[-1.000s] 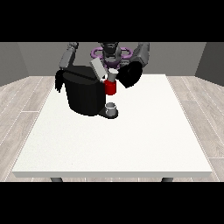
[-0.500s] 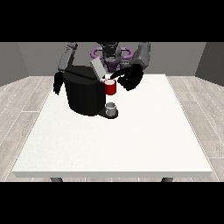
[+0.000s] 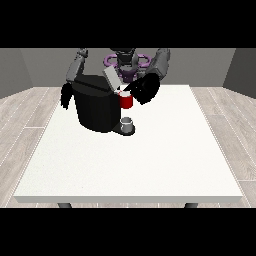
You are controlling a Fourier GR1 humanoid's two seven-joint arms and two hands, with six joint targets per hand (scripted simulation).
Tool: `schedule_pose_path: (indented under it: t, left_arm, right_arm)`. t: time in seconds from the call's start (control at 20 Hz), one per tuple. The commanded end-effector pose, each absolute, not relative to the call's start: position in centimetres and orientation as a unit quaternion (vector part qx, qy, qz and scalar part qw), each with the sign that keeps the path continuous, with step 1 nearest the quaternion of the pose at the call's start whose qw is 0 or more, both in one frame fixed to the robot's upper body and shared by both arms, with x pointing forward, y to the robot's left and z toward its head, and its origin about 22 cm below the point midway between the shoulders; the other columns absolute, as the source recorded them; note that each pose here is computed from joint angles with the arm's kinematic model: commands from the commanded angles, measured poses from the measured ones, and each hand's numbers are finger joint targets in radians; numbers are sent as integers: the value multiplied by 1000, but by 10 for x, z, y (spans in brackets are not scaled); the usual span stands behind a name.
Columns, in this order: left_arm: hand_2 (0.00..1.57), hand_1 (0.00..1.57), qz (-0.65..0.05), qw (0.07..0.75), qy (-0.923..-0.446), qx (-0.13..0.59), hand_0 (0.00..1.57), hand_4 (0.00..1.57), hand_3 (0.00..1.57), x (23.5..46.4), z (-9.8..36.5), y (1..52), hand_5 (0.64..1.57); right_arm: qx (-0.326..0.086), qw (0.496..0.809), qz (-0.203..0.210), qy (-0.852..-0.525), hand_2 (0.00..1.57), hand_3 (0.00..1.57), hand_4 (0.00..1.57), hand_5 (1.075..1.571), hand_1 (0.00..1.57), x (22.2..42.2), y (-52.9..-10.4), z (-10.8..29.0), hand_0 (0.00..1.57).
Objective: Insert the coffee pod into the coffee machine and close the lid
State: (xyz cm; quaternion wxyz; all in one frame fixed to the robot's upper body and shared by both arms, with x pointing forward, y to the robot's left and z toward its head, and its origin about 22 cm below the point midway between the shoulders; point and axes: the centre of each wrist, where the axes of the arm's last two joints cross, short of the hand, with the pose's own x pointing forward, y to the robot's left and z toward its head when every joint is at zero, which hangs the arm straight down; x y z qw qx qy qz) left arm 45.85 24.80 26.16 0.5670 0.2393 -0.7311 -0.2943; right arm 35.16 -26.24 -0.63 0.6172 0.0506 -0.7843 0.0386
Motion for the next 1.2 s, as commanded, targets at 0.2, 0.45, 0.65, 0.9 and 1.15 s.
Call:
schedule_pose_path:
  t: [0.2, 0.45, 0.65, 0.9, 1.15]
  left_arm:
    - [0, 0, -280, 587, -749, 130, 0, 0, 0, 452, 169, 248, 1571]
    - [0, 0, -238, 635, -734, 29, 0, 0, 0, 426, 76, 240, 1571]
    - [0, 0, -169, 674, -719, -15, 0, 0, 0, 382, -1, 277, 1571]
    - [0, 0, -119, 727, -672, -78, 0, 272, 0, 327, -74, 272, 1571]
    - [0, 0, -87, 781, -616, -55, 0, 342, 0, 267, -122, 292, 1571]
  right_arm:
    - [52, 649, 26, -758, 0, 0, 259, 1571, 0, 309, -279, -53, 0]
    - [35, 675, -16, -737, 0, 0, 227, 1571, 0, 274, -294, -84, 0]
    - [39, 701, 1, -712, 0, 0, 0, 1571, 0, 237, -283, -105, 0]
    - [53, 720, 38, -691, 0, 0, 0, 1571, 0, 220, -249, -110, 0]
    - [74, 705, 56, -703, 0, 0, 204, 1571, 0, 224, -209, -80, 0]
